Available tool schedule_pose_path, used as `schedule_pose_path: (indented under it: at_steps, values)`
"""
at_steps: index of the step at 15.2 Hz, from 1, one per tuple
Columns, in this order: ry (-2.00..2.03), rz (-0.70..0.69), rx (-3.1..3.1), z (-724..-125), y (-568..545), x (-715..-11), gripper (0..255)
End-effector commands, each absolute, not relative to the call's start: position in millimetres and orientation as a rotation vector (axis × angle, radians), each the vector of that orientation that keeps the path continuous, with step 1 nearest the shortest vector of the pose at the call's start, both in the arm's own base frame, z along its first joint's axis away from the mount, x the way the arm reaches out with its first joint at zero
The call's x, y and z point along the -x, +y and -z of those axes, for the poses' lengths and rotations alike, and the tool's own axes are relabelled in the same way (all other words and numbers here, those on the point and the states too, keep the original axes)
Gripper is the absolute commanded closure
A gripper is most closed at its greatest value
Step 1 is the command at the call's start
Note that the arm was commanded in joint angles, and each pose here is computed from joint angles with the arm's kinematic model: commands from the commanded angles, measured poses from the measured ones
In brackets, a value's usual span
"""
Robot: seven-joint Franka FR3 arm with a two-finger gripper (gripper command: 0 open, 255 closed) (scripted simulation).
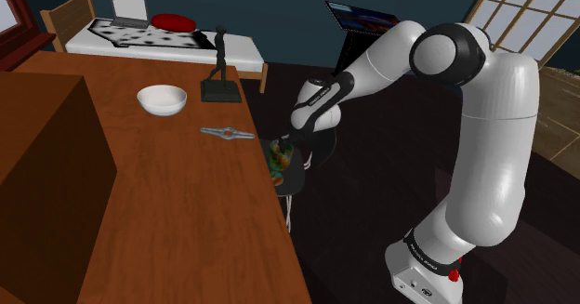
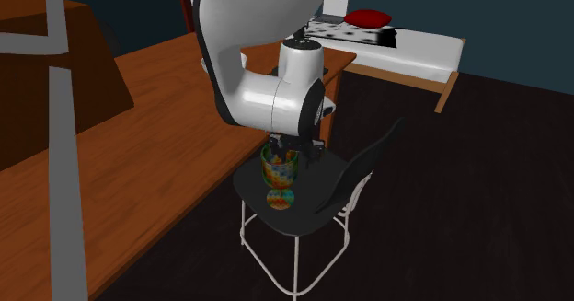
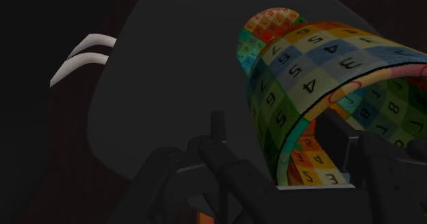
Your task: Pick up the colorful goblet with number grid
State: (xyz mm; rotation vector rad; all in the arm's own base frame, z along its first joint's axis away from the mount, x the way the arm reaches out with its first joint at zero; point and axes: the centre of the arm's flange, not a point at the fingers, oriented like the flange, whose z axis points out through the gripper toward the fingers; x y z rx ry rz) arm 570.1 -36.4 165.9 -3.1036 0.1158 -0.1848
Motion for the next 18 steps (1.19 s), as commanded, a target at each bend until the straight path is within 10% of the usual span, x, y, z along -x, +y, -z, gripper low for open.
schedule_pose_path:
  at_steps: [1, 18]
  values:
    - [0.116, 0.185, 3.104, -165, -36, -570, 255]
    - [0.116, 0.185, 3.104, -212, -37, -571, 255]
